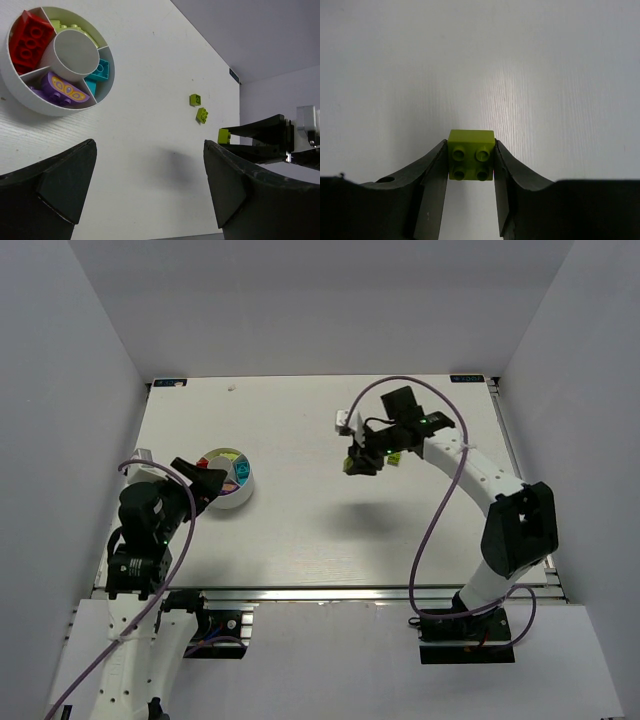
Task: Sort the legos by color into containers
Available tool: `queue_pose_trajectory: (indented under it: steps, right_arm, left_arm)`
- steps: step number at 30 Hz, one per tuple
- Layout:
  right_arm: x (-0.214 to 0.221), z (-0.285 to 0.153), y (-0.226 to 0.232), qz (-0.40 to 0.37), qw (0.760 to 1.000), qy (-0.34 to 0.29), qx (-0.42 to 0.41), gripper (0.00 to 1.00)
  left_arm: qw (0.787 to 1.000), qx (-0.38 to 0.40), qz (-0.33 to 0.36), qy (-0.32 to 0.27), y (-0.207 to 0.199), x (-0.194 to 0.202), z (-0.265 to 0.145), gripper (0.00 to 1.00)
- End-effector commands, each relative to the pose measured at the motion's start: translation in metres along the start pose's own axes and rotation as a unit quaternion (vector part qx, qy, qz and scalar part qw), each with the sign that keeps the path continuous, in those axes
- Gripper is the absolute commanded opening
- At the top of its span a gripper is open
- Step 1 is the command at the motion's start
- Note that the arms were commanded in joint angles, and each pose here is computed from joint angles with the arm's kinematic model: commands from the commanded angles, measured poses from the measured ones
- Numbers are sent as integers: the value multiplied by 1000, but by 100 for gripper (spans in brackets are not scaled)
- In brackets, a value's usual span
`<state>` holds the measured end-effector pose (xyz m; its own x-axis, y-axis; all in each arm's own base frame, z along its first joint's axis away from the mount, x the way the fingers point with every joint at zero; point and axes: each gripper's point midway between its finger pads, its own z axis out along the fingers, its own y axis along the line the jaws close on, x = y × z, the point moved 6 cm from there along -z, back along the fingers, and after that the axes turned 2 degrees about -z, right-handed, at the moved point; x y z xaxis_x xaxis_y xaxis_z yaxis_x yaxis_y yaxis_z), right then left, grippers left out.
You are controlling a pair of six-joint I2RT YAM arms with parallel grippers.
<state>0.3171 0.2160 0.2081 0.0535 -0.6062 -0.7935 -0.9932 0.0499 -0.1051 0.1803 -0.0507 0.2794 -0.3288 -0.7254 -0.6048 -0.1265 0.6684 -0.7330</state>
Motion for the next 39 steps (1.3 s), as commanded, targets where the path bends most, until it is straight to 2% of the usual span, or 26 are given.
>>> queue_pose_trajectory:
  steps: [1,9,15,21,39]
  right_arm:
    - [-45,19,4,-49,997,-50,-38,0]
    - [-114,80,16,-69,990,-91,-84,0]
    - [-139,116,17,-38,988,-114,-92,0]
    - [-165,144,18,-48,985,-141,-88,0]
    - [-212,218,14,-39,968,-246,16,0]
  left_arm:
    - [1000,1,13,-22,-8,-11,-11,96]
    - [998,-19,26,-46,-7,-19,-21,96]
    - [995,-32,38,-84,-11,-32,-35,96]
    - [992,-36,45,-108,-16,-43,-41,96]
    - [993,-39,44,-103,-14,-41,-37,96]
